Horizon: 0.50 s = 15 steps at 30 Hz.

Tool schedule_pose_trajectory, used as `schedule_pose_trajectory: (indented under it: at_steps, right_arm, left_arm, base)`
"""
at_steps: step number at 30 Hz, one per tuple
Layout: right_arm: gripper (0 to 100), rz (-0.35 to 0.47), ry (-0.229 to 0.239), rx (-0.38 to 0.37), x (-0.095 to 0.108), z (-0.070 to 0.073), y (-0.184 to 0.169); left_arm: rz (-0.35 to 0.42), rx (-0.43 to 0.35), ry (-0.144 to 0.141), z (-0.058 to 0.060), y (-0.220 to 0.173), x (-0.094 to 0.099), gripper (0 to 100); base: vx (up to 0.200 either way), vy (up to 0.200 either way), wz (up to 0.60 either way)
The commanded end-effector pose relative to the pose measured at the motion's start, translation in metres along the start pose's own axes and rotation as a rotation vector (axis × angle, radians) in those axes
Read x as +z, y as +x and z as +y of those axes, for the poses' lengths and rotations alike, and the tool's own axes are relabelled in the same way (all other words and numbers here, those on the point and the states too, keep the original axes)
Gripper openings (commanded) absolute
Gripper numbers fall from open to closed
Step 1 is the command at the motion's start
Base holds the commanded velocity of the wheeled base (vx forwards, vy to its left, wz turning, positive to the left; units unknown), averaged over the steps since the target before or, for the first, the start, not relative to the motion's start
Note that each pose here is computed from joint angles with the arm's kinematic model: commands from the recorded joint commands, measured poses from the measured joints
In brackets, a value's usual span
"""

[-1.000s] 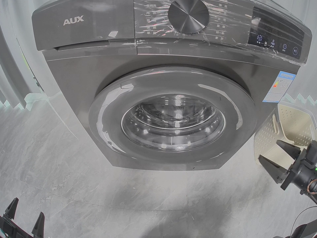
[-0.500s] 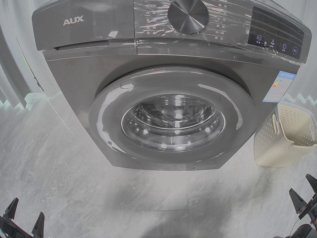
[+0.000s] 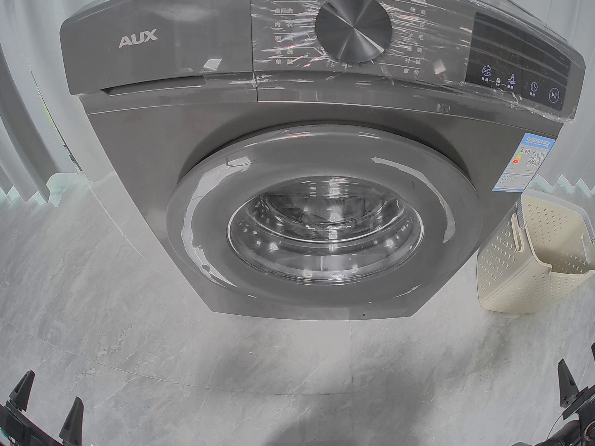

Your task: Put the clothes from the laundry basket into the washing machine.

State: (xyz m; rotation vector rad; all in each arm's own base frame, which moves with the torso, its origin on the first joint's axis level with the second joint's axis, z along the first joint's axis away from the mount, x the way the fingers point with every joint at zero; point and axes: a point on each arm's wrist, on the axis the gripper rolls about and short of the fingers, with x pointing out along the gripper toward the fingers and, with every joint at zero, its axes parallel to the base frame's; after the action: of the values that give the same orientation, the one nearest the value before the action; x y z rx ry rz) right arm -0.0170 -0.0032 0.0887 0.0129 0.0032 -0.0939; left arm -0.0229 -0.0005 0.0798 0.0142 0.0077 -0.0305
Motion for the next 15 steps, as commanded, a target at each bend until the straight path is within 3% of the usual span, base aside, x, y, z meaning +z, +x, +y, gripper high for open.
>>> schedule_pose_trajectory:
  at_steps: [1, 2, 6, 15]
  right_arm:
    - [100, -0.028, 0.003, 0.021, -0.0091, 0.0014, -0.0049]
    - [100, 0.027, 0.033, 0.042, -0.0133, 0.0015, -0.0061]
    - [100, 0.02, -0.002, 0.046, -0.0125, 0.0018, -0.0057]
    - [100, 0.011, -0.003, 0.051, -0.0129, 0.0017, -0.0051]
  left_arm:
    - [0.004, 0.0, -0.001, -0.0001, 0.0003, -0.0043, 100]
    - [0.004, 0.001, -0.002, 0.0, 0.0003, -0.0043, 100]
    - [0.004, 0.001, -0.002, 0.0, 0.0003, -0.0043, 100]
    - [0.004, 0.001, -0.001, 0.0, 0.0003, -0.0043, 100]
  base:
    - [0.0, 0.0, 0.0]
    - [0.0, 0.0, 0.0]
    - [0.0, 0.0, 0.0]
    - [0.0, 0.0, 0.0]
